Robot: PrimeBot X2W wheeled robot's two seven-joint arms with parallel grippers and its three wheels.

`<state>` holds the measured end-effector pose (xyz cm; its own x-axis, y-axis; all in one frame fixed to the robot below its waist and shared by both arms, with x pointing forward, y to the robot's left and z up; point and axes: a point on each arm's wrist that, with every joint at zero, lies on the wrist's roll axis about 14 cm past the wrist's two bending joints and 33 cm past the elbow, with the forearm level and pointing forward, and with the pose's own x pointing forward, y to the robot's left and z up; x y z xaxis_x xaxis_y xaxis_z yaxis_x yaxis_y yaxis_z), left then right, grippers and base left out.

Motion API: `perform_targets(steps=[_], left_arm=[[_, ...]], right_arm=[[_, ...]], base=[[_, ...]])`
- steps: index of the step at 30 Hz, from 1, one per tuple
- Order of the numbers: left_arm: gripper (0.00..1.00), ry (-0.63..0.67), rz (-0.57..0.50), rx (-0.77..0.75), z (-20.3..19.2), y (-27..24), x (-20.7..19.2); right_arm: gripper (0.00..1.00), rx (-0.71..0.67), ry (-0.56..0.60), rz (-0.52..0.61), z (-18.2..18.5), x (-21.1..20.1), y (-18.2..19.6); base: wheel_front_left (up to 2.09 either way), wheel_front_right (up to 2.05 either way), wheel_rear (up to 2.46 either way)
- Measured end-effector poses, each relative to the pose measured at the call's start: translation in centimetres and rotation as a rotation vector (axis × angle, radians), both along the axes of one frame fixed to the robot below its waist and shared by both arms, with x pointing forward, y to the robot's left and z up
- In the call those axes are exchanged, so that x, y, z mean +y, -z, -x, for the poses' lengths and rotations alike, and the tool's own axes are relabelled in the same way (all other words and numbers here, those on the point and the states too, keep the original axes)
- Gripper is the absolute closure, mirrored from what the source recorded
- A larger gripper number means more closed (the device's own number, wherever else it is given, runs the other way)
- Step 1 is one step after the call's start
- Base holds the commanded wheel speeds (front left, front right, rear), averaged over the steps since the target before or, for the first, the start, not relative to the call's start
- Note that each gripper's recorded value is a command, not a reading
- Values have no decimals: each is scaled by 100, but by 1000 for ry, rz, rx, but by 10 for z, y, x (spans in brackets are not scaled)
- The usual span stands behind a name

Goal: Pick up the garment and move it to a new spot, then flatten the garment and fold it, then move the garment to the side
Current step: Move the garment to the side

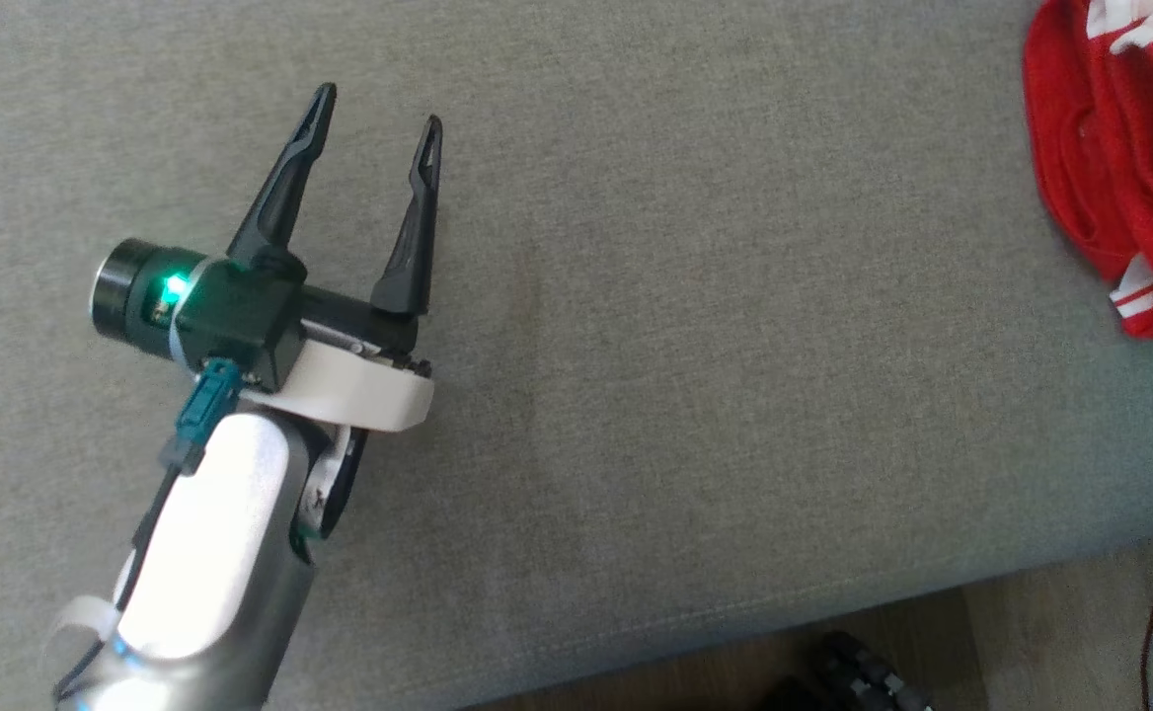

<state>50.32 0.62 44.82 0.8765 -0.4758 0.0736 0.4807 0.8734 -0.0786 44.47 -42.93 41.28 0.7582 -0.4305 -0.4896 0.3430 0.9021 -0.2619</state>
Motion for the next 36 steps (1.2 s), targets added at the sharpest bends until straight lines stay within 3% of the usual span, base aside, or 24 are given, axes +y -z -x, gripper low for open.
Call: perform_targets(steps=[1, 11, 23, 30, 36], left_arm=[[0, 0, 0, 0, 0, 0, 0], [0, -76, -2, 13, 22, -19, 23], [0, -277, -16, 34, 68, -37, 84], [0, -392, -25, 36, 96, -44, 122], [0, -425, -26, 44, 117, -45, 135]], right_arm=[[0, 0, 0, 0, 0, 0, 0], [0, -202, -13, -20, 25, 33, -21], [0, -383, -270, -217, 44, 177, -48], [0, -501, -451, -295, 38, 246, -88], [0, -521, -491, -311, 54, 261, -98]], base=[[0, 0, 0], [0, 0, 0], [0, 0, 0], [0, 0, 0], [0, 0, 0]])
